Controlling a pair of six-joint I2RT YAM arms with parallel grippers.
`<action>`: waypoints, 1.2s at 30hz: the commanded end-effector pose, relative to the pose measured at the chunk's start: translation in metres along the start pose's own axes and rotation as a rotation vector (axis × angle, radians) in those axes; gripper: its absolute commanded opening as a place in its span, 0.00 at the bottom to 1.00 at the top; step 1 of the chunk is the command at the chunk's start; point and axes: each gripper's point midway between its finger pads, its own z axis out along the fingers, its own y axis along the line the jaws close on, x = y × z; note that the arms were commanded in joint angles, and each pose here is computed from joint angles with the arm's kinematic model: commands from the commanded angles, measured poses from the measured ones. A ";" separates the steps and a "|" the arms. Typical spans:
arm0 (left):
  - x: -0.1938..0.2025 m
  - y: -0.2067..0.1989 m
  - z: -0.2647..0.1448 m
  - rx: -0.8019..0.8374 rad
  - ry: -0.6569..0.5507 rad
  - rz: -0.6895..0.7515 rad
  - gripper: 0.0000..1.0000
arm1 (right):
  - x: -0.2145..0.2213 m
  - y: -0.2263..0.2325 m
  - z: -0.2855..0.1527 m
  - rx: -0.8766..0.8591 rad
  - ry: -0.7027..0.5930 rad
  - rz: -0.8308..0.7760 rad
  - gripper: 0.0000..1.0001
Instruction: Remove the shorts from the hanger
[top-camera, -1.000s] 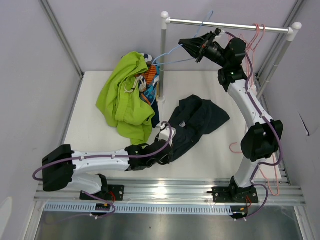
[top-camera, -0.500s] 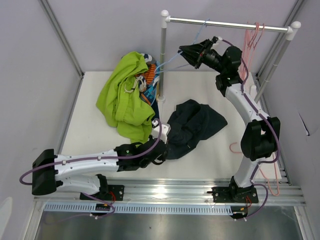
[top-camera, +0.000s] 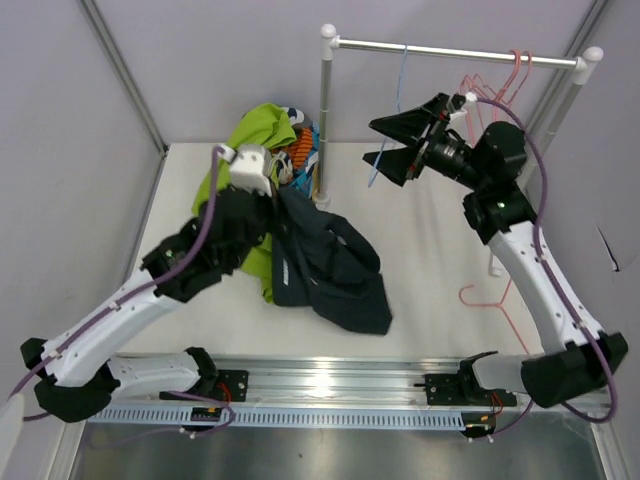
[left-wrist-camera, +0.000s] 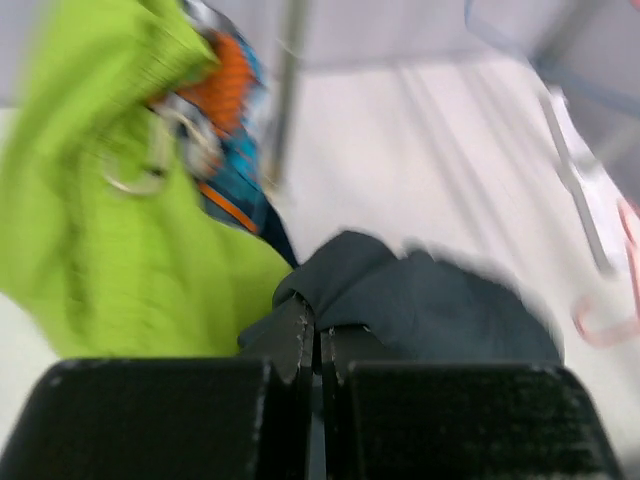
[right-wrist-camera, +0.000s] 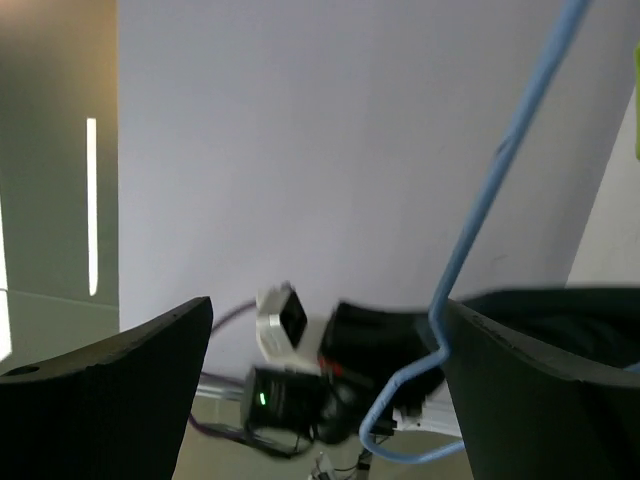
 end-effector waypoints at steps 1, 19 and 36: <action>-0.067 0.034 0.000 -0.073 -0.112 0.058 0.00 | 0.026 0.009 -0.021 0.042 -0.024 -0.123 0.99; -0.191 0.165 0.248 -0.236 -0.283 0.019 0.11 | 0.085 -0.007 -0.122 0.222 -0.040 -0.593 0.99; -0.027 0.122 0.167 -0.193 0.058 -0.089 0.99 | -0.002 -0.129 -0.317 1.383 -0.637 -0.672 0.99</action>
